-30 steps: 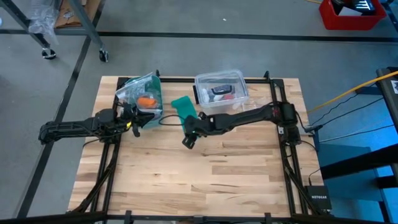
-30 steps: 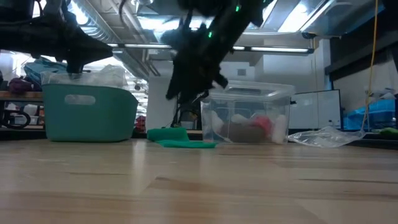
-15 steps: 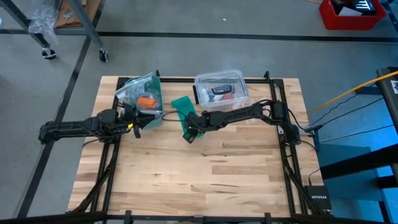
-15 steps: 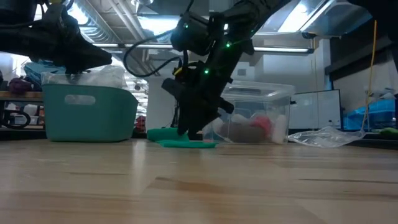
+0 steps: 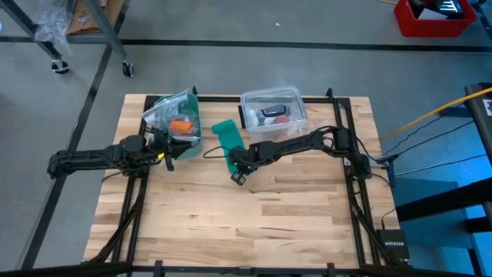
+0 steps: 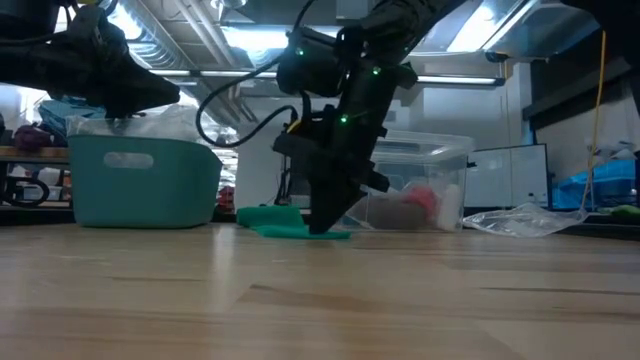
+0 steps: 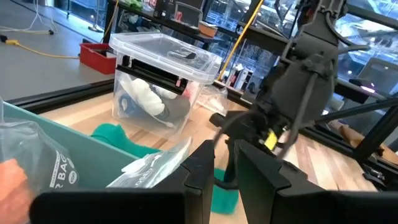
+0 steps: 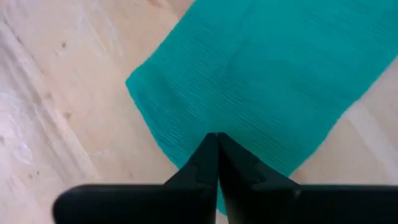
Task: Roll bandage
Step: Move the green bandage to the center of the table
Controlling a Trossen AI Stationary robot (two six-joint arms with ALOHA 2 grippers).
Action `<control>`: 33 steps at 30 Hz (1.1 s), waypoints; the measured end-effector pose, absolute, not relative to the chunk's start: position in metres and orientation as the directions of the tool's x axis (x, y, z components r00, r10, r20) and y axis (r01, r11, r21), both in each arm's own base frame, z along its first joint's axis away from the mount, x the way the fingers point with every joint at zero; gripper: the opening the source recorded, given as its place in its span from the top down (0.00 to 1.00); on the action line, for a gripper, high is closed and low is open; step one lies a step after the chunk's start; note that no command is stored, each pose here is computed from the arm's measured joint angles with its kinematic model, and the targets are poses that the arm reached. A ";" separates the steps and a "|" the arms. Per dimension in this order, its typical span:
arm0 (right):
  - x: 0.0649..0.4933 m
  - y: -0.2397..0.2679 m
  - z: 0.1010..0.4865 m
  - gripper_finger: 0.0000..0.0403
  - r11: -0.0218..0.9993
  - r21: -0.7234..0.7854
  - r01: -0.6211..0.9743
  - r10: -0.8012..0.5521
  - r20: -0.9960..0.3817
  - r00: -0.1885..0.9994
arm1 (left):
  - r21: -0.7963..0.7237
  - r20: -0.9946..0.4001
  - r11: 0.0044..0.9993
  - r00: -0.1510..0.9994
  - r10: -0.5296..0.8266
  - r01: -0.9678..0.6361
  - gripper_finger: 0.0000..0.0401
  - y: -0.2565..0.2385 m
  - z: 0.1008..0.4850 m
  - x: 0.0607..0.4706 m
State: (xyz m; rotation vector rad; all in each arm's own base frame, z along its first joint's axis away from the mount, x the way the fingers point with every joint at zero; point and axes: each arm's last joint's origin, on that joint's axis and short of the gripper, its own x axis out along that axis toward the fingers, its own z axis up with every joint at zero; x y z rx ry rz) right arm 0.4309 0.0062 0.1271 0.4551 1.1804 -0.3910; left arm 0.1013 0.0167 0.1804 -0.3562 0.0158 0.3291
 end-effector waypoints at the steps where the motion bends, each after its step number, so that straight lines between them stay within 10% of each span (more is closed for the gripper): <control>1: 0.430 0.011 0.126 0.95 0.851 0.126 0.511 -0.055 -0.944 0.325 | -0.340 -0.073 0.885 0.947 0.314 -0.319 0.86 0.017 0.180 0.101; 15: 0.405 0.062 0.124 0.99 0.870 0.273 0.411 0.264 -0.961 0.080 | -0.342 -0.073 0.884 0.947 0.313 -0.319 0.86 0.017 0.180 0.101; 33: 0.394 0.060 0.174 0.96 0.890 0.127 0.439 0.034 -0.976 0.214 | -0.327 -0.075 0.889 0.947 0.314 -0.320 0.86 0.017 0.180 0.101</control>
